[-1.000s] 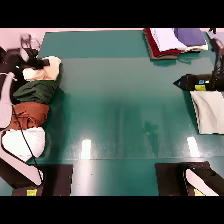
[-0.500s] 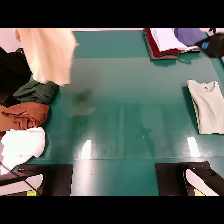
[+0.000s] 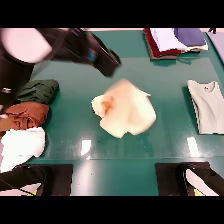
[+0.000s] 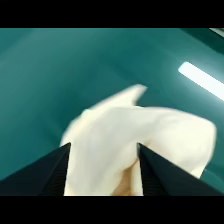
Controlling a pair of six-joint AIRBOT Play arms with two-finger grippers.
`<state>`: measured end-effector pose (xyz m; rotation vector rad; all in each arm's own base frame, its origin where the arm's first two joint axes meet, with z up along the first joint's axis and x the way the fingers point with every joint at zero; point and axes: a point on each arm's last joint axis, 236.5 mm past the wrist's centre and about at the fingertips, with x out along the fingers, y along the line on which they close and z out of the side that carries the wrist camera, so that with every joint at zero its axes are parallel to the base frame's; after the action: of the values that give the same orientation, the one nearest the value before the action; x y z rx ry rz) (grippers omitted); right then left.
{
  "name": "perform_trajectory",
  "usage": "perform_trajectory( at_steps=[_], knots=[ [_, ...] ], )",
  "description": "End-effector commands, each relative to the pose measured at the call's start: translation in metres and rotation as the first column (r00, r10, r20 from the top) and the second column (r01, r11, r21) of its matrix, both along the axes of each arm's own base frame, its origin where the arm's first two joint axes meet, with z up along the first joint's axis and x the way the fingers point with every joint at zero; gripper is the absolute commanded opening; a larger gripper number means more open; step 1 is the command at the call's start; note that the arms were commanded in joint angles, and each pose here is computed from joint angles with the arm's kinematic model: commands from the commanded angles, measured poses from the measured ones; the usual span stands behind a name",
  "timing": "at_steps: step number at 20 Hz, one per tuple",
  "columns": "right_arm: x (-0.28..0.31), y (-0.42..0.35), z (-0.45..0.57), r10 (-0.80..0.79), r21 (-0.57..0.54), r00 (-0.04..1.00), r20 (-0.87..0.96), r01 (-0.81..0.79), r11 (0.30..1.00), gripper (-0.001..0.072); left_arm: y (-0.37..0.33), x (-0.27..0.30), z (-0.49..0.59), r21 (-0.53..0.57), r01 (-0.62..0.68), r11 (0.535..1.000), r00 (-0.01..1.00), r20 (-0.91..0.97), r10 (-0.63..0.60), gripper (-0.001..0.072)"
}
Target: Fold the shirts.
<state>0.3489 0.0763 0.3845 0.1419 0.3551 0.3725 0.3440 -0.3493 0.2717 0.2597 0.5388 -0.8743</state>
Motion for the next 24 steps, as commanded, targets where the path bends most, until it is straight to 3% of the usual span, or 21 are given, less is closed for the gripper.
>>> perform_trajectory(
  at_steps=[1,3,5,8,14,24],
  knots=[
    [-0.005,0.003,-0.003,0.014,-0.010,1.000,-0.022,-0.015,1.000,0.0017,-0.015,0.006,-0.043,0.031,-0.012,0.999,0.996,-0.090,0.015,0.0497],
    [-0.007,0.003,-0.006,0.020,-0.015,0.999,-0.036,-0.021,1.000,0.0017,0.030,0.052,-0.054,0.028,-0.169,0.985,0.976,-0.136,0.171,0.0497],
    [-0.007,0.003,-0.006,0.020,-0.014,0.999,-0.037,-0.021,1.000,0.0017,0.084,0.098,-0.078,0.026,-0.341,0.940,0.912,-0.235,0.337,0.0497],
    [-0.007,0.003,-0.007,0.020,-0.015,0.999,-0.038,-0.021,1.000,0.0017,0.123,0.131,-0.140,0.024,-0.441,0.897,0.782,-0.480,0.397,0.0497],
    [-0.007,0.003,-0.007,0.020,-0.015,0.999,-0.038,-0.020,1.000,0.0017,0.111,0.113,-0.282,0.188,-0.317,0.929,0.571,-0.745,0.346,0.0499],
    [-0.010,0.005,-0.012,0.029,-0.020,0.998,-0.060,-0.030,0.999,0.0017,0.071,0.090,-0.344,0.274,-0.230,0.934,0.549,-0.756,0.356,0.0498]
  ],
)
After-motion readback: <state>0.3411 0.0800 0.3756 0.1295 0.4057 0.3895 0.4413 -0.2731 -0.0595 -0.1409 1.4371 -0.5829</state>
